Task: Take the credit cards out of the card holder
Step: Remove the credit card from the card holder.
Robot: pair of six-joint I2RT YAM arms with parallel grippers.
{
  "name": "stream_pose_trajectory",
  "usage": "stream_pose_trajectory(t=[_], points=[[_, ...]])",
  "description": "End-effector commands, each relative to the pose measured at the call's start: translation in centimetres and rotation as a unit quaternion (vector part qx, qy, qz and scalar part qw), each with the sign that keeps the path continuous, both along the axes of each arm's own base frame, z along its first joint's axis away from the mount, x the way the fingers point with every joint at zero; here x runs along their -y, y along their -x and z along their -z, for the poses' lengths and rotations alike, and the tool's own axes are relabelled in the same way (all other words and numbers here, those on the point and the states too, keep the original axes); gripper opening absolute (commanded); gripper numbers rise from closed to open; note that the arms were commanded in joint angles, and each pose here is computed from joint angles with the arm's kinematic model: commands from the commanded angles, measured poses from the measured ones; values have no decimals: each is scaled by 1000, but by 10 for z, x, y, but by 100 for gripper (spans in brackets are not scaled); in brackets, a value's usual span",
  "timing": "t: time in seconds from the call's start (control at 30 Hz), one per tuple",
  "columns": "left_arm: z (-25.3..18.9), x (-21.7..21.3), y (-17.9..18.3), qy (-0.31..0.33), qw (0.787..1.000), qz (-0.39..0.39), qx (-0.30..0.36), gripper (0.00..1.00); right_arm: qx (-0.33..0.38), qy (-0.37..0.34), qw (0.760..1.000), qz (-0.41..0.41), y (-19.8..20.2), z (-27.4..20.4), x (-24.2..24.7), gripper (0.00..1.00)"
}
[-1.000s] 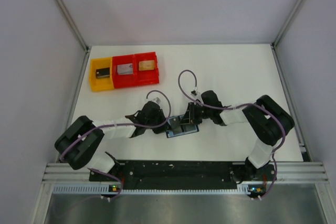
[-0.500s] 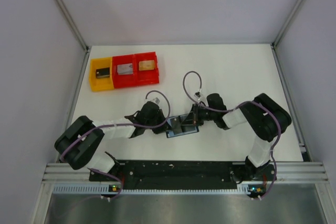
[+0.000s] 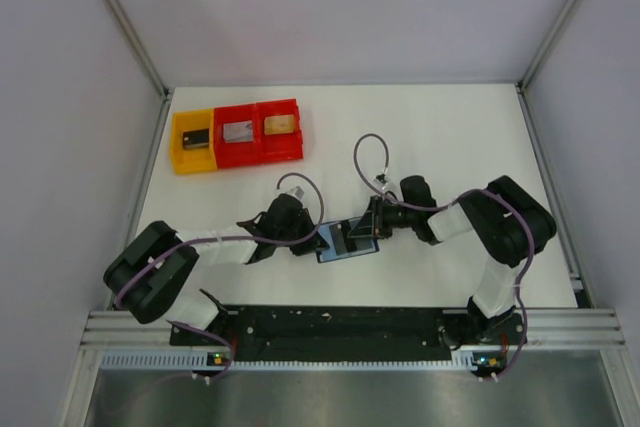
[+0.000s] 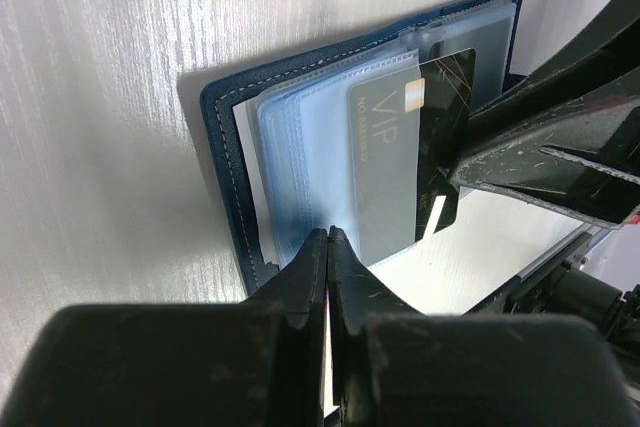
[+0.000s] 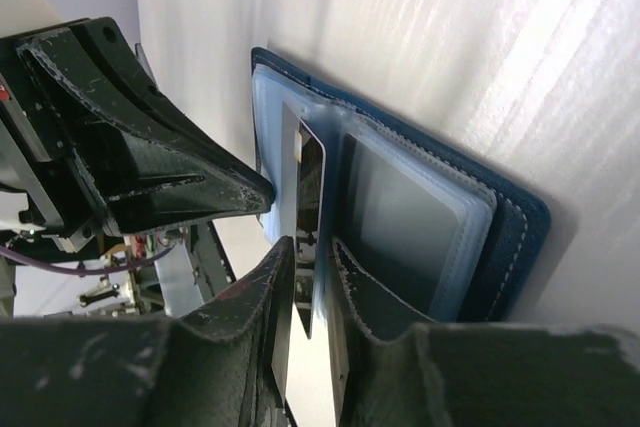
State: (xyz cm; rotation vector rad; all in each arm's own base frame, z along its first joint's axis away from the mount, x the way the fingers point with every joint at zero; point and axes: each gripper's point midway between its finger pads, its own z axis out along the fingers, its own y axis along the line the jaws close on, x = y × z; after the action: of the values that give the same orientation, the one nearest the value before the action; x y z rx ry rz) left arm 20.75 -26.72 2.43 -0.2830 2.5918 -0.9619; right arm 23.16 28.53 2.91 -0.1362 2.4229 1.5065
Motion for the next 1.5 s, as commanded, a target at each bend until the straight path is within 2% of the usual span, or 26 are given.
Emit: stream_pose_trajectory(t=[0.0,0.2,0.33,0.57,0.8,0.93,1.0,1.03,1.07,1.13,1.2,1.3,1.47], points=[[27,-23,14,-56,998,-6,-31,0,24,-15,999,-20,-11,-9,-11,20],[27,-23,15,-55,998,-6,-31,0,21,-17,999,-26,-14,-5,-18,19],[26,-24,15,-55,998,-9,-30,0,20,-17,999,-30,-12,-3,-16,0],[22,-25,13,-50,998,-14,-23,0,31,-11,999,4,-20,-11,15,0],[-4,-18,1,-18,999,-12,28,2,56,2,998,17,-21,-37,33,0],[-37,-13,-10,11,996,-9,90,21,87,-15,996,20,-20,-70,32,0],[-57,-10,-12,35,992,-5,123,34,101,-36,994,18,-18,-89,31,0],[-70,-8,-14,52,988,-4,143,42,109,-45,993,17,-17,-99,30,0],[-81,-6,-14,70,985,-1,159,54,114,-55,992,18,-16,-107,29,0],[-108,-1,-12,112,973,10,200,67,128,-75,989,15,-13,-127,27,0],[-136,4,-9,157,958,21,239,75,140,-94,986,13,-10,-145,25,0],[-166,10,-1,207,939,42,272,82,149,-120,981,-5,0,-167,17,0],[-200,19,10,265,911,80,306,80,159,-159,974,-30,16,-198,3,0]])
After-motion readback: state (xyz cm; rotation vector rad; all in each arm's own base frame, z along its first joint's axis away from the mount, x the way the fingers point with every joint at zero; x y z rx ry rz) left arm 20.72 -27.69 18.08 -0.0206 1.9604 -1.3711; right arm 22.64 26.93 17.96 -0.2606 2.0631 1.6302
